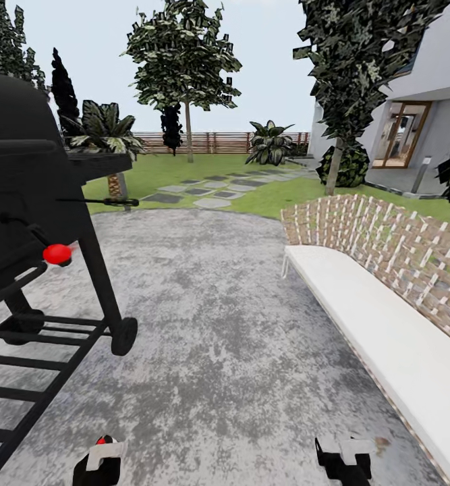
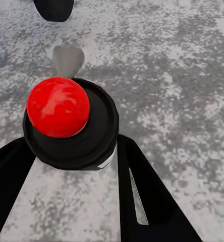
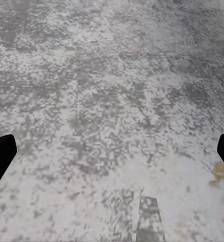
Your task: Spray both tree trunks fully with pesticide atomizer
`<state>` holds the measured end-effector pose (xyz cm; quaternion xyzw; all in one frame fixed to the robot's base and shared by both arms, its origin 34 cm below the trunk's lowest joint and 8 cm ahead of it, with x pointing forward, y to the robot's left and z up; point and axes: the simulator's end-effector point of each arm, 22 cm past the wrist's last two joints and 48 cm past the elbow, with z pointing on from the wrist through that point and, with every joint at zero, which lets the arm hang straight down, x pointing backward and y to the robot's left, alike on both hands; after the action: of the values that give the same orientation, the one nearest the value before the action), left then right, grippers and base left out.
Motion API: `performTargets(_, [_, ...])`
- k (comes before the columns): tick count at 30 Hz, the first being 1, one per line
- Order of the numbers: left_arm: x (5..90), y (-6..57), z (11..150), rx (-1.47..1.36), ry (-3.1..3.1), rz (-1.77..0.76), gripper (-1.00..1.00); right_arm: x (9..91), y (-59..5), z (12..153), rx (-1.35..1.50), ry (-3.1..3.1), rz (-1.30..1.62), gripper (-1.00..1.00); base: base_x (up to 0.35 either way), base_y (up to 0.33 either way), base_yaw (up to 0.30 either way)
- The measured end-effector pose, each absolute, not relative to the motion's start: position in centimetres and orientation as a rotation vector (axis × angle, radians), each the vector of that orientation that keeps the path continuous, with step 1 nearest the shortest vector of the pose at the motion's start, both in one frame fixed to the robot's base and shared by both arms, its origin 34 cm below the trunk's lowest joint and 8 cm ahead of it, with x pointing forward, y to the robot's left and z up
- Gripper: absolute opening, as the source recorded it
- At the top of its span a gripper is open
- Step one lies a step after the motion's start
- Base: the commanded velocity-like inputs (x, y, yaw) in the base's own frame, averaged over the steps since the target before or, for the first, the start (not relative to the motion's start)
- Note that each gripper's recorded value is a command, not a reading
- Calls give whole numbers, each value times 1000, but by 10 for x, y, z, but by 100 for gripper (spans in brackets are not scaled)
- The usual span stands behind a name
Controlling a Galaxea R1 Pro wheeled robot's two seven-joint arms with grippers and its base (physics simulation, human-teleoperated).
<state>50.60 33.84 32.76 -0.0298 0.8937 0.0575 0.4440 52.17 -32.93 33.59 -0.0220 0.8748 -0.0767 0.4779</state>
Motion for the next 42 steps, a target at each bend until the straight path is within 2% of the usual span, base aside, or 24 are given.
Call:
performTargets(23, [505,338,327,-73,2219,142,-100,522,-331,336,-49,2135,-192,100,340,-5,0])
performTargets(42, [505,338,327,-73,2219,142,-100,521,-332,336,-50,2136,-194,100,335,-143,0])
